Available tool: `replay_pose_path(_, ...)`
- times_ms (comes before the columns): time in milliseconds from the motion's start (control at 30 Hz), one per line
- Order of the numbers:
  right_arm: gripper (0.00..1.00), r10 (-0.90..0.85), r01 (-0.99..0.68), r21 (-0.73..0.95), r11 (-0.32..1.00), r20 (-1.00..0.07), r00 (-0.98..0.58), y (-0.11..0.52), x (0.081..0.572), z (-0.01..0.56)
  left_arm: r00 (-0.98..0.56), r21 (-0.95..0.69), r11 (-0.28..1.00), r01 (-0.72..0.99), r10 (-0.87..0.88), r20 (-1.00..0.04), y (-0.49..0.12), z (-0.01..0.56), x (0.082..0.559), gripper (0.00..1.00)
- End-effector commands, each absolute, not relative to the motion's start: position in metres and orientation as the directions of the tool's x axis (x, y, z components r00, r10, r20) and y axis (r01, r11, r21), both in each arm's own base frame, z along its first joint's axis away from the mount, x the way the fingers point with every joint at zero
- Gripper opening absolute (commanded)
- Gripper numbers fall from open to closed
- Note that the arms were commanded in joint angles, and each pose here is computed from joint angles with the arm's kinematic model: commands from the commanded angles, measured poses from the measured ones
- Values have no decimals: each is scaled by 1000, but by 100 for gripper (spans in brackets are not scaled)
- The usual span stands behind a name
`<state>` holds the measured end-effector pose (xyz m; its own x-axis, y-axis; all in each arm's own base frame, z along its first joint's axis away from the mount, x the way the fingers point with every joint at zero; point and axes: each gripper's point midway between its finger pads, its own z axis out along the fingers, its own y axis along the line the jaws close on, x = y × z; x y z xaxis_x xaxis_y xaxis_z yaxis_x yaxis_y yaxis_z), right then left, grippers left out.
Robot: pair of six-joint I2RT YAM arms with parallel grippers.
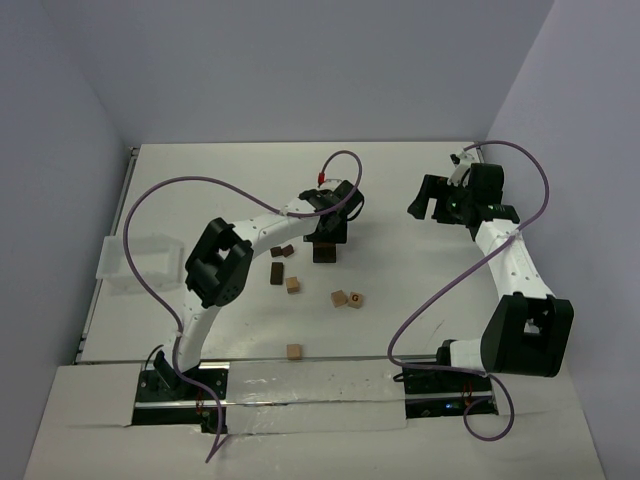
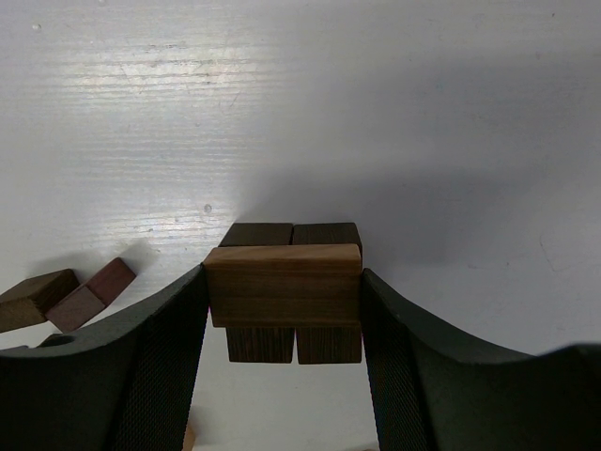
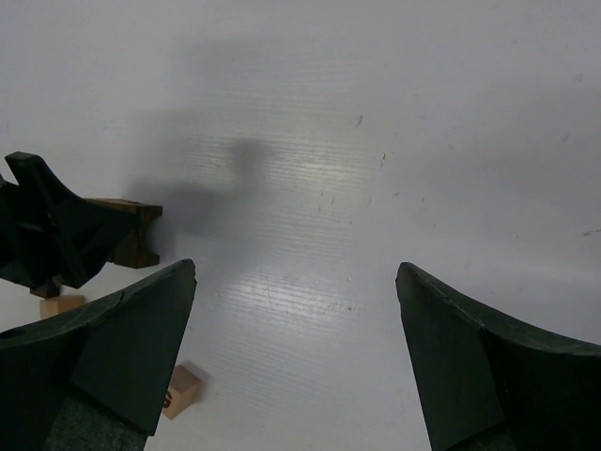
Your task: Build the wood block tower
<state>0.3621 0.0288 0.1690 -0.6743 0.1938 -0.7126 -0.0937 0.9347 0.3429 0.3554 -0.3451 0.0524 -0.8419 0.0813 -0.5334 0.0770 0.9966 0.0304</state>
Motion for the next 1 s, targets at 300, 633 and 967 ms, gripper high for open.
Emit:
replay_pose_path(300, 94, 188, -126, 336, 933, -757, -626, 32, 375, 191, -837, 17, 995, 94, 89, -540, -352, 57, 362, 52)
replay_pose_path(633, 94, 191, -127, 341, 931, -755, -628, 33, 375, 190, -820, -11, 991, 132, 103, -562, -360, 77, 365, 99)
replay_pose_path(967, 94, 187, -140, 344, 928, -758, -624, 35, 374, 193, -637, -91, 853, 514, 308, -707, -342, 181, 351, 97)
